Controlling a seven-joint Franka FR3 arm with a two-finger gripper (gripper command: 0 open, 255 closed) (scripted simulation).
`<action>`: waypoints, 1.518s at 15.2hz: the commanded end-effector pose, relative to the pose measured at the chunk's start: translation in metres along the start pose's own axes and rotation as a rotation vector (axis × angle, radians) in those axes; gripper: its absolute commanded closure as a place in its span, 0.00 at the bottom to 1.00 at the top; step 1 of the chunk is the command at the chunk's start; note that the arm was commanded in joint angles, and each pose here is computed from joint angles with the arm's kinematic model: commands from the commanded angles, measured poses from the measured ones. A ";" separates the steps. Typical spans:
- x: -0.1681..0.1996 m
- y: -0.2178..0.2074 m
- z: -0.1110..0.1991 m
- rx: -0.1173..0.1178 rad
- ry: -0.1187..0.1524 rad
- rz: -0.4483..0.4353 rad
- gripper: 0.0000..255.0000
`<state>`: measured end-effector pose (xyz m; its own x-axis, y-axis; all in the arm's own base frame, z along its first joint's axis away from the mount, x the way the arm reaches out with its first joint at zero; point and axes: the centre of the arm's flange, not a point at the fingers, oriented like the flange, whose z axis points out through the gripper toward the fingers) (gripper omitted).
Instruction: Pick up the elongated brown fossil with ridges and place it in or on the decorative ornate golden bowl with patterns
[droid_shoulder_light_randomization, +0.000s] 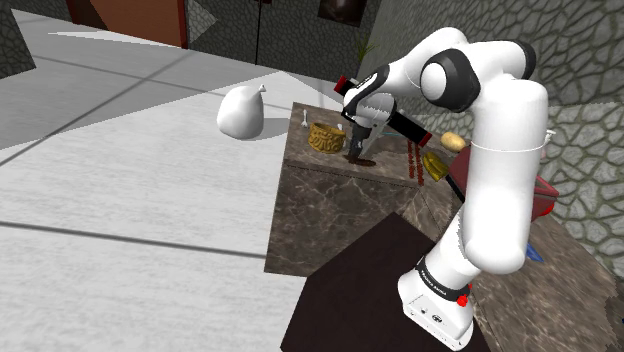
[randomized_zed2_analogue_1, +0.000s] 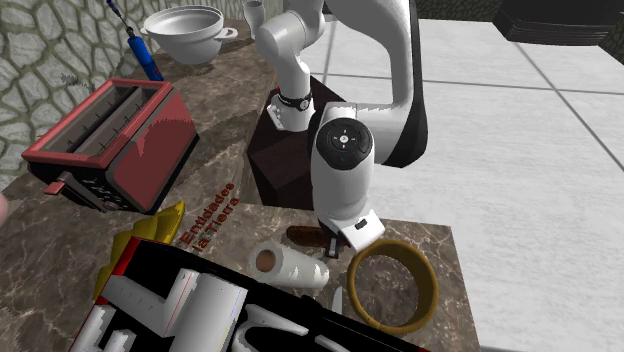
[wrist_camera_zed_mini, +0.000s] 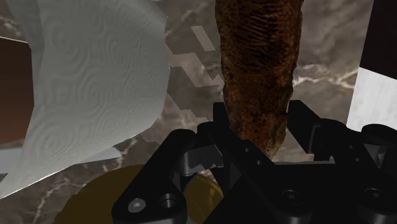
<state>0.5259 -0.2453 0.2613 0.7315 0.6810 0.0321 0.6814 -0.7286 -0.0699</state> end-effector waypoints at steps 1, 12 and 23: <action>-0.003 0.001 0.002 0.004 -0.005 0.005 1.00; -0.003 -0.003 -0.023 0.004 -0.005 0.005 1.00; -0.001 -0.007 -0.081 0.004 -0.005 0.005 1.00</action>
<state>0.5222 -0.2463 0.3371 0.7350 0.6775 0.0268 0.6774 -0.7319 -0.0737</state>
